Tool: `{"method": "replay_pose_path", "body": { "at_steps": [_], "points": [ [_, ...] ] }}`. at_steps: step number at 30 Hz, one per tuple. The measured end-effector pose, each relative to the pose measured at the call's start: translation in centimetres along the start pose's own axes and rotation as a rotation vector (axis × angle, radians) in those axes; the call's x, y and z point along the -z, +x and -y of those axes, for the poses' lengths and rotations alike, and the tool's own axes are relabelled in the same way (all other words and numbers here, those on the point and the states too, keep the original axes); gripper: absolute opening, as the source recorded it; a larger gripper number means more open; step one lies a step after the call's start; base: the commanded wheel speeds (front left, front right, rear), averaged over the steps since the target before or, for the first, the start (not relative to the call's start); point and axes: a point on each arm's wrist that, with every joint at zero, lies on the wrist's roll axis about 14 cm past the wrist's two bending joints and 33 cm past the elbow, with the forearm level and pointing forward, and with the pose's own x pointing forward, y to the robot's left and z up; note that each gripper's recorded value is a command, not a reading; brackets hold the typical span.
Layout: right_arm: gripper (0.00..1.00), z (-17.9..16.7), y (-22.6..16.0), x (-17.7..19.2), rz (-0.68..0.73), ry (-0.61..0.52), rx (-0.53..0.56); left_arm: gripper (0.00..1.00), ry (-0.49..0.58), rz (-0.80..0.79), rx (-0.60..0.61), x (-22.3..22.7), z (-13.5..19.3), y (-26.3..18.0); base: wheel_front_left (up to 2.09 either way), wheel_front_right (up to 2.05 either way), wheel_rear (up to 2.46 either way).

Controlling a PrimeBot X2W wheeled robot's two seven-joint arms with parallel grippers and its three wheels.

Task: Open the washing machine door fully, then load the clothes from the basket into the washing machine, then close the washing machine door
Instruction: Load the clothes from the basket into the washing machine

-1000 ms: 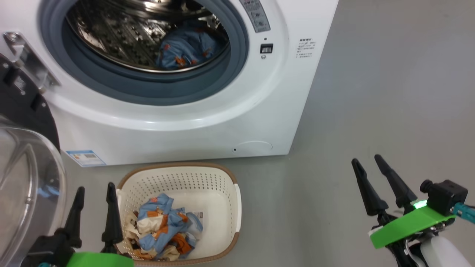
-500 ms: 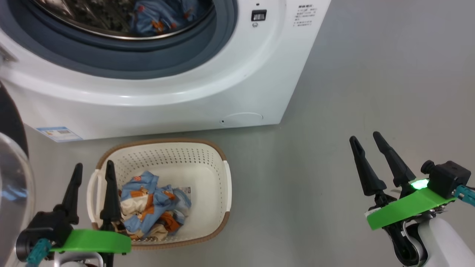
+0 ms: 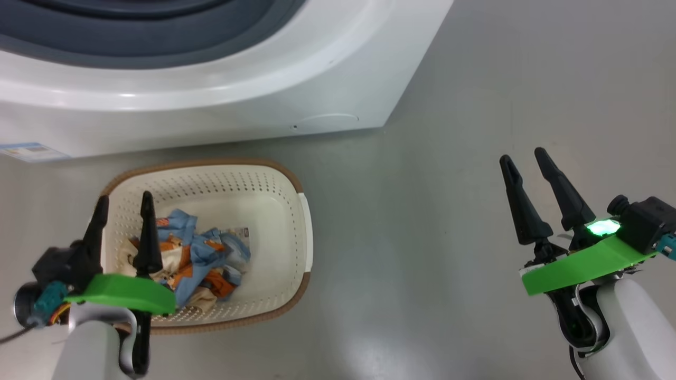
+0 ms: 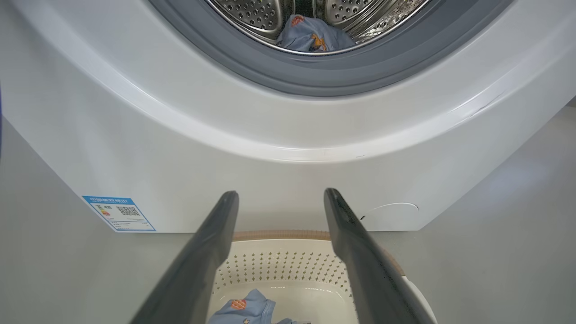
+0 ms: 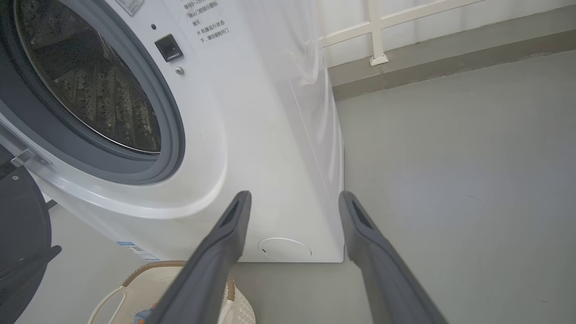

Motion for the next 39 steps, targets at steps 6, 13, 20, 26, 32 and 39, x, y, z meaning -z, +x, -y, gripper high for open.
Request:
{"method": "replay_pose_path", "body": {
  "at_steps": [6, 13, 20, 26, 32, 39],
  "points": [
    [1.0, 0.8, 1.2, 1.1, -0.013, 0.005, 0.017, 1.0, 0.01, -0.107, 0.002, 3.7, -0.8, 2.2, 0.0, 0.0, 0.0],
    [1.0, 1.7, 2.4, 2.7, -0.039, 0.007, 0.031, 1.0, 0.017, -0.229, -0.007, 8.0, -1.9, 4.2, 0.0, 0.0, 0.0],
    [1.0, 2.6, 3.6, 4.8, -0.07, 0.004, 0.041, 1.0, 0.037, -0.395, -0.004, 13.6, -3.0, 5.1, 0.0, 0.0, 0.0],
    [1.0, 2.6, 4.4, 6.3, -0.089, 0.019, 0.043, 1.0, 0.061, -0.52, -0.008, 17.6, -4.0, 5.0, 0.0, 0.0, 0.0],
    [1.0, 3.4, 4.1, 8.1, -0.128, 0.024, 0.07, 1.0, 0.083, -0.643, 0.029, 21.2, -3.5, 4.6, 0.0, 0.0, 0.0],
    [1.0, 4.2, 4.5, 8.7, -0.132, 0.022, 0.086, 1.0, 0.097, -0.764, 0.047, 24.6, -3.3, 3.7, 0.0, 0.0, 0.0]
  ]
}}
